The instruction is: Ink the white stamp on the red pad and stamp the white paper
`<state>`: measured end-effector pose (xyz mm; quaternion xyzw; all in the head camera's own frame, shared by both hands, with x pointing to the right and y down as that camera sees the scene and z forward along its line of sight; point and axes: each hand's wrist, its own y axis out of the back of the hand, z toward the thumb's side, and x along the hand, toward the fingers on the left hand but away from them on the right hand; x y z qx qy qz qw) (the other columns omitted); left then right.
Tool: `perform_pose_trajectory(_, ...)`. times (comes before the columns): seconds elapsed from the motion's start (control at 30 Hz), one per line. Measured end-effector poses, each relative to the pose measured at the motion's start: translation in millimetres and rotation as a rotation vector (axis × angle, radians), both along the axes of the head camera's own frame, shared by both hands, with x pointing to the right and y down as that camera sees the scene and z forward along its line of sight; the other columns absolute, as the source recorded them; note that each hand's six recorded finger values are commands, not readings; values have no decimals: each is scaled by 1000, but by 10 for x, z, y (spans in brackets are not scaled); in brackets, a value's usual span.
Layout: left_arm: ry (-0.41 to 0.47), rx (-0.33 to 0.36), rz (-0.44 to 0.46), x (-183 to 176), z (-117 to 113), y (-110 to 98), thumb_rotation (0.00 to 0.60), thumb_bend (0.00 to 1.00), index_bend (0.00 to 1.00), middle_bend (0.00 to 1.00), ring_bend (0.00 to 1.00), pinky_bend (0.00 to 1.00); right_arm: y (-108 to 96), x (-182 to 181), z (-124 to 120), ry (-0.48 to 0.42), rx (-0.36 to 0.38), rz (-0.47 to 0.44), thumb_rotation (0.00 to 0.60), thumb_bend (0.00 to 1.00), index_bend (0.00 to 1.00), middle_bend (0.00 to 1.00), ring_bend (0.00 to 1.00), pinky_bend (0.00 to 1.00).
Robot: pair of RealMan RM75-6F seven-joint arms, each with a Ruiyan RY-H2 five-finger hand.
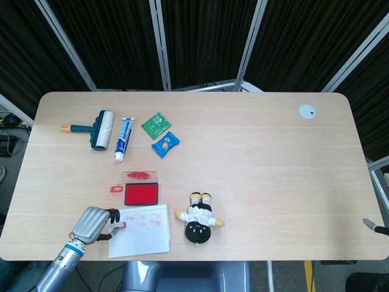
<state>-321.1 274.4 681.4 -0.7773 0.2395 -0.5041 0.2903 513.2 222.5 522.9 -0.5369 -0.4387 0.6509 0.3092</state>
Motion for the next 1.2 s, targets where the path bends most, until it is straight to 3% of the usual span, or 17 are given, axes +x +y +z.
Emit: perform_pose_trajectory(1.2,-57,-32,40,1,262,86,600,373,579,572,854,854,-7,51,-14,-4,2,17,600,0,0,0,0,0)
